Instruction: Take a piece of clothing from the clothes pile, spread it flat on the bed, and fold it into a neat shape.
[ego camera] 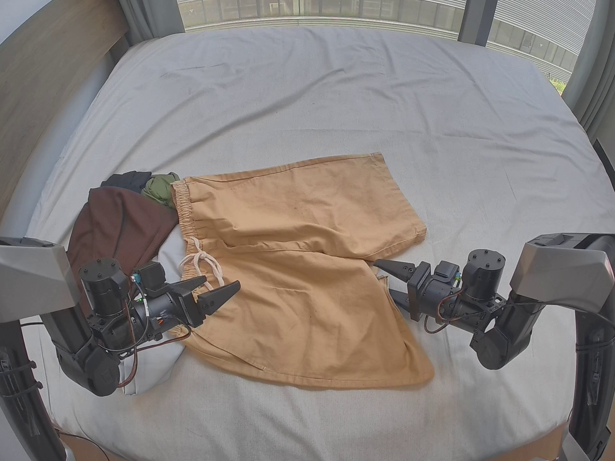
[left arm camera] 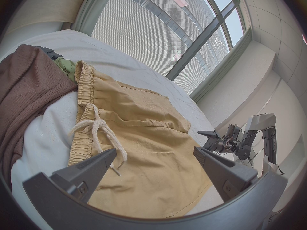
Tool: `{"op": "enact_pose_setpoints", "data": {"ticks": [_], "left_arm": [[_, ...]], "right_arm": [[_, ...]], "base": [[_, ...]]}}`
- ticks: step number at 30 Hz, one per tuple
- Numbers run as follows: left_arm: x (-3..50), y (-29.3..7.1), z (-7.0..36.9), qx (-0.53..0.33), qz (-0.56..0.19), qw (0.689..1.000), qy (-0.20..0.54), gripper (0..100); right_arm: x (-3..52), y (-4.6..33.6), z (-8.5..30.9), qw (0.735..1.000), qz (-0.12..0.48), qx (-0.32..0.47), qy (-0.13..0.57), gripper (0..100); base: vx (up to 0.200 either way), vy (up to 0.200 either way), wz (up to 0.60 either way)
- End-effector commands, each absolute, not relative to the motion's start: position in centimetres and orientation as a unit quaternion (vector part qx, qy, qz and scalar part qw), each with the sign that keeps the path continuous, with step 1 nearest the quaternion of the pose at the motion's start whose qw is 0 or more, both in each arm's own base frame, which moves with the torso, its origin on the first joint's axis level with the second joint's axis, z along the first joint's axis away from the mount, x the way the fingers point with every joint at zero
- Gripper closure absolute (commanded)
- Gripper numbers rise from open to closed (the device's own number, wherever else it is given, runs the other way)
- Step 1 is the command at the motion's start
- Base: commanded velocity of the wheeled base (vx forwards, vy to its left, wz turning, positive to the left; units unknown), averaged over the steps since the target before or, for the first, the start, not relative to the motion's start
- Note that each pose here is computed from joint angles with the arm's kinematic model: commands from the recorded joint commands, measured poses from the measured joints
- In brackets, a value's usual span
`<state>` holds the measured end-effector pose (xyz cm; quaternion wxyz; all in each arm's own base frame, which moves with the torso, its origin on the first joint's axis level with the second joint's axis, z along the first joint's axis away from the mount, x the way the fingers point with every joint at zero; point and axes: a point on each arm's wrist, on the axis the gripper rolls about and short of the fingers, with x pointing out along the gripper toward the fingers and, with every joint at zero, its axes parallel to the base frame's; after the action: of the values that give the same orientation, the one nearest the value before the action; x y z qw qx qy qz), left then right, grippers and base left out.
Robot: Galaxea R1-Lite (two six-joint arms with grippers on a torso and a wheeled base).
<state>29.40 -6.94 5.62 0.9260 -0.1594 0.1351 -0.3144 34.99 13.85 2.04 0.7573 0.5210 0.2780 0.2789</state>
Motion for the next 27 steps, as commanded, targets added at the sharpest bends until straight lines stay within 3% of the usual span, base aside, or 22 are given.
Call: {"op": "enact_pose_setpoints", "data": {"ticks": [1, 13, 27], "left_arm": [[29.4, -7.0, 5.6, -0.16, -0.315, 0.926, 0.136, 0], [29.4, -7.0, 5.5, -0.154, -0.315, 0.927, 0.135, 0], [29.4, -7.0, 5.5, -0.153, -0.315, 0.927, 0.135, 0]], "right_arm": [[35.1, 13.9, 2.1, 0.755, 0.281, 0.524, 0.276, 100], [35.4, 13.3, 2.2, 0.758, 0.275, 0.526, 0.27, 100], [36.0, 9.0, 4.3, 0.791, 0.247, 0.515, 0.221, 100]], "base": [[0.0, 0.0, 0.0], [0.0, 0.0, 0.0], [0.0, 0.0, 0.0]]}}
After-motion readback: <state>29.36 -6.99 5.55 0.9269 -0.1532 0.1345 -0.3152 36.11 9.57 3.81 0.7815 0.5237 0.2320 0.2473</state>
